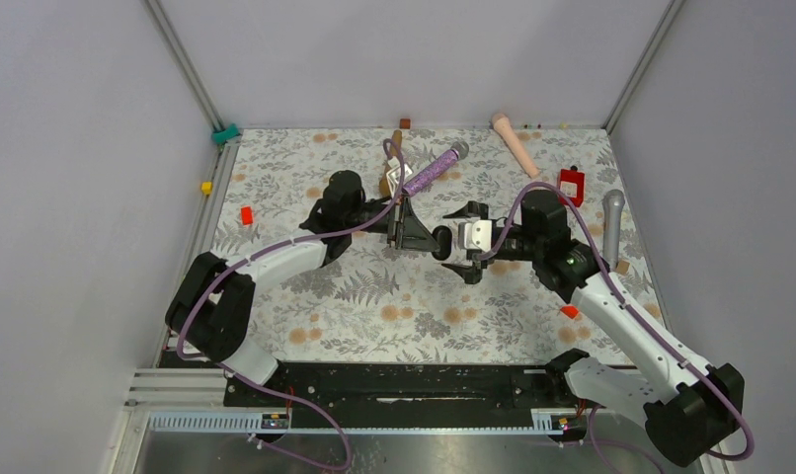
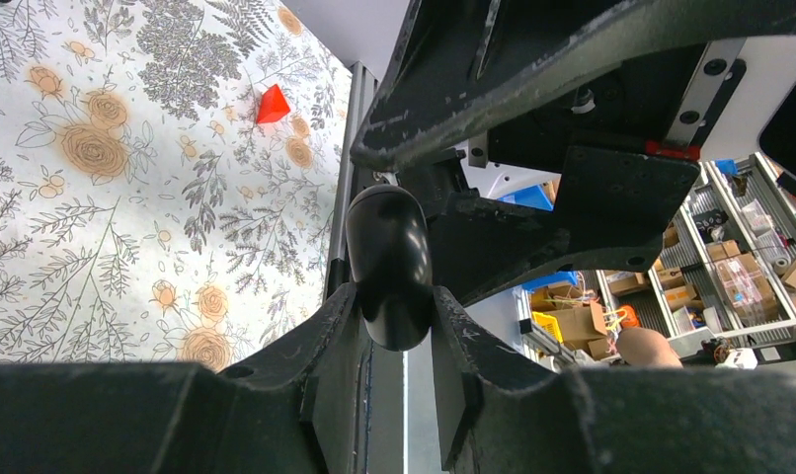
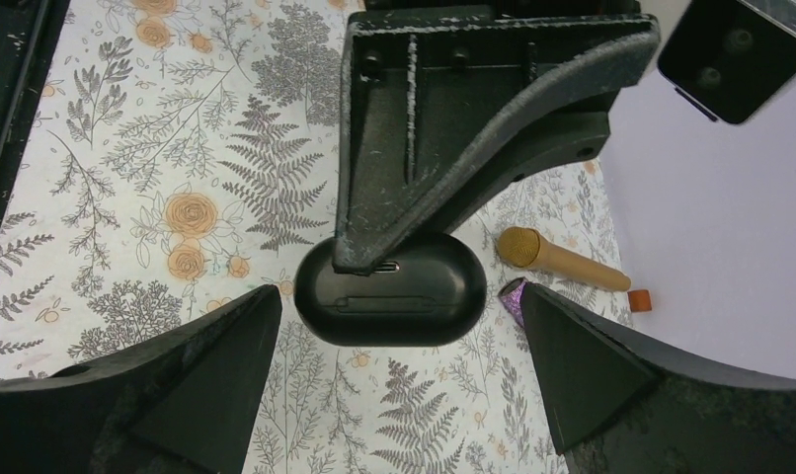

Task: Insert the wireless bluetooth earbuds into the charging case
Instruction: Adjust the charging case.

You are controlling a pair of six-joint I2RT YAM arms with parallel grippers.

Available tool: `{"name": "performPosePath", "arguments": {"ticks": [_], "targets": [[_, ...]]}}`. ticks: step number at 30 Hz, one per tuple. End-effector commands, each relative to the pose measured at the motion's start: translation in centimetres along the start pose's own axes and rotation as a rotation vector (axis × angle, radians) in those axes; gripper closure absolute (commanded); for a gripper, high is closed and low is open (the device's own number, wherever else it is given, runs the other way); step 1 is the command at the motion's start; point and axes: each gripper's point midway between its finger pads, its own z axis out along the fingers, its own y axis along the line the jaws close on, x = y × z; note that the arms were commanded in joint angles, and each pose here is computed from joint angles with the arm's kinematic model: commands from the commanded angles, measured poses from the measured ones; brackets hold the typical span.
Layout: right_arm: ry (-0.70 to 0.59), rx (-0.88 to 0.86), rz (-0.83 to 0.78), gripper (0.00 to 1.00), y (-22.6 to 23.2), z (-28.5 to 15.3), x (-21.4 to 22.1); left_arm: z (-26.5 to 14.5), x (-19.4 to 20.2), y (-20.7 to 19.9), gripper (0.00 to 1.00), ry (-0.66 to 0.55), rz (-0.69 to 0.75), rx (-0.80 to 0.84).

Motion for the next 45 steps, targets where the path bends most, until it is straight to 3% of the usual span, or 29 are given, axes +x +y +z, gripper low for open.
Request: {"name": "performPosePath", "arguments": {"ticks": [1, 6, 12, 18, 28, 30, 35, 38, 42, 45], "targets": [[-0.021, -0.015, -0.063, 0.01, 0.1, 0.4, -0.9, 0.3, -1.5, -1.7, 1.00, -0.004, 0.062, 0.043], [-0.005, -0.015, -0.076, 0.01, 0.3, 0.6, -0.5, 0.3, -1.4, -1.7, 1.00, -0.002, 0.062, 0.045], [0.017, -0.002, -0.093, 0.13, 0.3, 0.6, 0.0, 0.3, -1.4, -1.8, 1.00, -0.001, 0.061, 0.047], [0.022, 0.010, -0.109, 0.18, 0.2, 0.7, 0.2, 0.3, -1.4, -1.9, 1.00, 0.002, 0.061, 0.052], [0.006, -0.005, -0.098, 0.41, 0.6, 0.9, -0.5, 0.4, -1.4, -1.4, 1.00, 0.005, 0.048, 0.047], [0.008, -0.009, -0.089, 0.45, 0.6, 0.9, -0.6, 0.4, -1.4, -1.4, 0.90, 0.004, 0.050, 0.047], [0.002, -0.014, -0.037, 0.49, 0.7, 0.7, -1.1, 0.1, -1.6, -2.1, 0.25, -0.009, 0.087, 0.049], [-0.004, -0.028, 0.022, 0.50, 0.8, 0.6, -1.7, -0.5, -2.0, -2.7, 0.04, -0.028, 0.130, 0.050], [-0.010, -0.057, 0.133, 0.50, 1.1, 0.3, -2.8, -2.5, -3.5, -3.8, 0.01, -0.074, 0.230, 0.053], [-0.018, -0.086, 0.241, 0.50, 1.4, 0.0, -4.1, -5.1, -5.1, -5.0, 0.01, -0.113, 0.412, 0.050]]}}
